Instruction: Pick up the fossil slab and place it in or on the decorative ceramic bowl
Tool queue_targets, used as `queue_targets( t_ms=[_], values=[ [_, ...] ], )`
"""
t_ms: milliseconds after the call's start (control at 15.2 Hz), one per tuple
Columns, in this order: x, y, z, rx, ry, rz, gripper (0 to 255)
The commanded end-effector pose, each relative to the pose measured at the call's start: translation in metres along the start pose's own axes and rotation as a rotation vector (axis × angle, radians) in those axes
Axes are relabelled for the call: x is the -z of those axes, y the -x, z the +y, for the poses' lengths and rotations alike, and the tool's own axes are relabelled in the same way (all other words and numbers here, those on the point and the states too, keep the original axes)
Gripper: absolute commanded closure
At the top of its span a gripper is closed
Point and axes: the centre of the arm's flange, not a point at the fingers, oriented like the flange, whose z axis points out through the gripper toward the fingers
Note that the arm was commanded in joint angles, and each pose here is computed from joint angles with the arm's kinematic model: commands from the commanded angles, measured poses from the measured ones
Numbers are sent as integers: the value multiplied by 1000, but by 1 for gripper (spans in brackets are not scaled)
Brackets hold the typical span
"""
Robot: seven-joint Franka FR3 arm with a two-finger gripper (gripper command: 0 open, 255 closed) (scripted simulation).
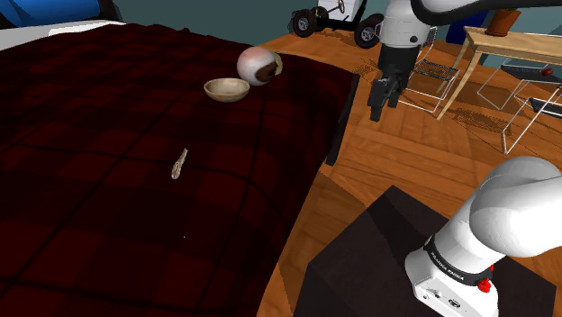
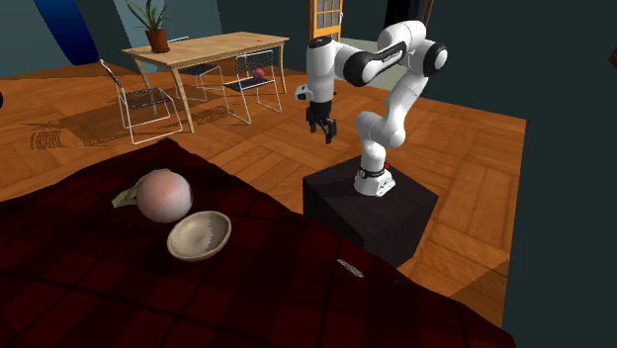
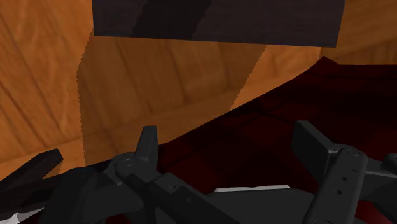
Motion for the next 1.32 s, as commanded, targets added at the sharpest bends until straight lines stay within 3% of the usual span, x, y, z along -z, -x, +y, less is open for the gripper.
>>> queue_targets(
  t_ms=[0,594,1254],
  values=[
    [0,0,0,0,0,0,0],
    [31,-107,-61,353,186,-26,0],
    [45,-193,-172,745,392,-55,0]
  ],
)
